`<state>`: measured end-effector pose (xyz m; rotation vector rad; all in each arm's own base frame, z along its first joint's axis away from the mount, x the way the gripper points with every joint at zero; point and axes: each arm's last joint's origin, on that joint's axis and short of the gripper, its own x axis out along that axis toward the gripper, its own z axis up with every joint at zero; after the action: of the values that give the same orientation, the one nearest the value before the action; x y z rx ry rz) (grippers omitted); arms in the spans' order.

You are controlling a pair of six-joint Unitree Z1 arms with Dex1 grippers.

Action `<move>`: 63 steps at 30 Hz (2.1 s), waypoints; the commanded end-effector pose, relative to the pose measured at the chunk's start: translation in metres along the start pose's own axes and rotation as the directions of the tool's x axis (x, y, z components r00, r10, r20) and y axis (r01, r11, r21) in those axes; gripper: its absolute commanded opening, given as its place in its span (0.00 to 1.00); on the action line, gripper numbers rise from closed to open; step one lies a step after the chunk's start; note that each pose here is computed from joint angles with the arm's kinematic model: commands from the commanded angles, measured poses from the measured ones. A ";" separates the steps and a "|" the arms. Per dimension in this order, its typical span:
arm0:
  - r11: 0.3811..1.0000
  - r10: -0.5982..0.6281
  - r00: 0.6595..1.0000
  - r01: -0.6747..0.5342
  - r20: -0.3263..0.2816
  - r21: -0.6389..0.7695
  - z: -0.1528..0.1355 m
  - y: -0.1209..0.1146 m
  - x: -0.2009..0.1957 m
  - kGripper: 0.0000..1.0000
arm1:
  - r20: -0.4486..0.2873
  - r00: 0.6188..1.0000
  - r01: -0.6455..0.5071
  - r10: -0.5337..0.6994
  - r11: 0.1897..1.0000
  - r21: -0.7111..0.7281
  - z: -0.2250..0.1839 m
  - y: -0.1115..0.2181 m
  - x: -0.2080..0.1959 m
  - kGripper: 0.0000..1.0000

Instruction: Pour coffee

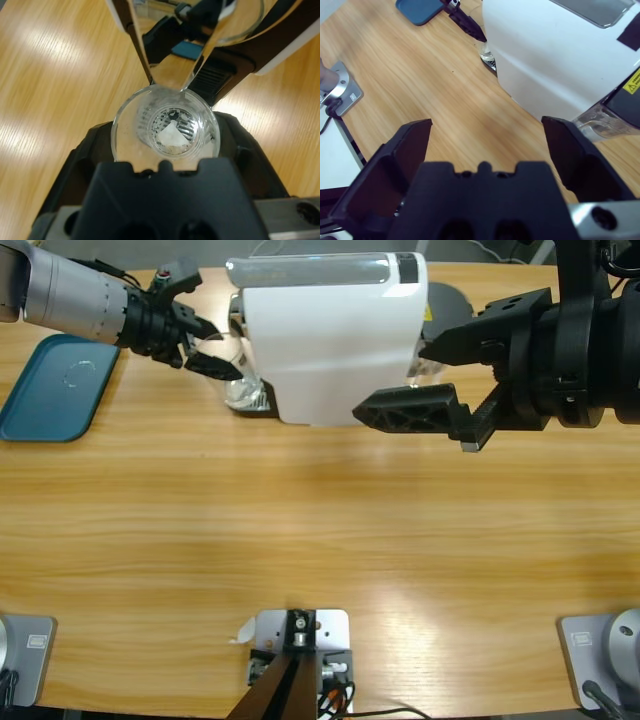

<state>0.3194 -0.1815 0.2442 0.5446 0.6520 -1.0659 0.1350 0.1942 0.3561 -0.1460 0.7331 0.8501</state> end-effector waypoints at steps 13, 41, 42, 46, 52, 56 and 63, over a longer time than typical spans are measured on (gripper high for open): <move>0.999 -0.049 0.999 0.049 -0.016 -0.011 -0.001 -0.001 0.029 0.15 | -0.042 0.999 -0.010 0.010 1.000 -0.005 -0.005 -0.003 0.010 1.00; 1.000 0.009 0.999 -0.010 -0.049 -0.016 -0.001 0.005 0.033 0.84 | -0.051 0.998 -0.025 0.024 1.000 -0.004 -0.005 -0.002 0.012 1.00; 1.000 0.008 0.999 -0.009 -0.049 -0.017 -0.001 0.006 0.035 0.83 | -0.052 0.998 -0.025 0.025 1.000 -0.004 -0.005 -0.002 0.012 1.00; 1.000 -0.001 0.999 0.000 -0.043 -0.018 0.000 0.006 0.036 0.83 | -0.056 0.998 -0.024 0.024 1.000 -0.002 -0.005 -0.002 0.014 1.00; 1.000 -0.016 0.999 0.016 -0.030 -0.016 0.002 0.003 0.035 0.83 | -0.059 0.998 -0.024 0.024 1.000 -0.001 -0.005 -0.003 0.014 1.00; 0.999 -0.026 0.999 0.026 -0.020 -0.026 0.002 0.000 0.029 0.83 | -0.055 0.998 -0.026 0.026 1.000 -0.001 -0.004 -0.002 0.014 1.00; 0.999 -0.034 0.999 0.033 -0.007 -0.043 0.003 -0.004 0.022 0.83 | -0.047 0.998 -0.036 0.036 0.999 -0.001 -0.005 -0.002 0.010 1.00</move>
<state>0.3308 -0.1970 0.2395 0.5272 0.6556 -1.0542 0.1342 0.1956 0.3554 -0.1378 0.7474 0.8830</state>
